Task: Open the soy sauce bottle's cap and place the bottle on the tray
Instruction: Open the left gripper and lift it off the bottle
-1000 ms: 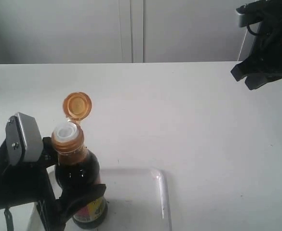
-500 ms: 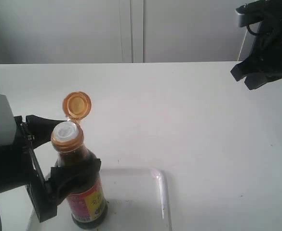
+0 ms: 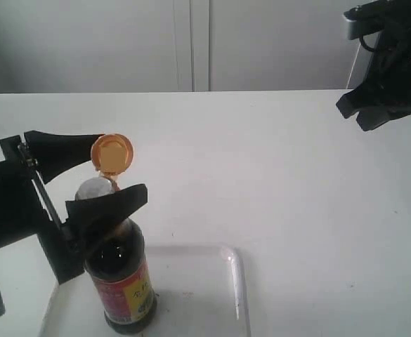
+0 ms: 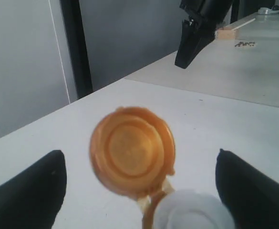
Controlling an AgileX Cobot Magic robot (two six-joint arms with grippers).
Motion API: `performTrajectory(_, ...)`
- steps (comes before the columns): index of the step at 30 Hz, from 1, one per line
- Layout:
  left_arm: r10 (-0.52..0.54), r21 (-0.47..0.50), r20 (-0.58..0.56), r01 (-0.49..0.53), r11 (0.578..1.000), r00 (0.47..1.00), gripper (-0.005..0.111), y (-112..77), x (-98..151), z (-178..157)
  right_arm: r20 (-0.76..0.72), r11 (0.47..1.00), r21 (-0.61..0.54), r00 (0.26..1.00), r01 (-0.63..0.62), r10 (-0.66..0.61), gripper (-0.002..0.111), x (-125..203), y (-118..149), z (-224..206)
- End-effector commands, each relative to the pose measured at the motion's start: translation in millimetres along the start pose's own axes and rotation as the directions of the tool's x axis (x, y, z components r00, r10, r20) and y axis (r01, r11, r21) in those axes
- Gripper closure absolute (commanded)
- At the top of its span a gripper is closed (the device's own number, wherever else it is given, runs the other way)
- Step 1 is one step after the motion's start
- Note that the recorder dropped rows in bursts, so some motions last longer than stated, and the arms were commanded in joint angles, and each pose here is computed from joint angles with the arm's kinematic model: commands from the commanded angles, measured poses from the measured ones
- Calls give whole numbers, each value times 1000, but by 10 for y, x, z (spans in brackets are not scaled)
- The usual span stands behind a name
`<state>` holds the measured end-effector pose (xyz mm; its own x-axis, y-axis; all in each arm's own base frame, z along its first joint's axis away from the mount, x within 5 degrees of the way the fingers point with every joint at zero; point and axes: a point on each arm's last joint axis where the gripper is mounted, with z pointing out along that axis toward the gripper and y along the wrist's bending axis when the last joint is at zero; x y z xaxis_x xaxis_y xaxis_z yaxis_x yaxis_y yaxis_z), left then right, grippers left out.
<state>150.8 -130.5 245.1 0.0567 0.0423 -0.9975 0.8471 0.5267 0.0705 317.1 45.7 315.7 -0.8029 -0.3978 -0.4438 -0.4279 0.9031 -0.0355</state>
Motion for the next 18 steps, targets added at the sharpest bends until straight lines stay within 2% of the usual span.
performTrajectory(1,-5,2,60,5,1000,998,21,26,-143,33,11,1000,1,1000,8,-8,108,6,4,-19)
performTrajectory(14,31,-6,158,-31,1000,987,21,122,-484,150,11,1000,1,1000,8,-8,108,6,4,-19)
performTrajectory(18,47,-59,136,-39,998,990,23,203,-571,195,9,1000,0,1000,8,-8,108,7,4,-19)
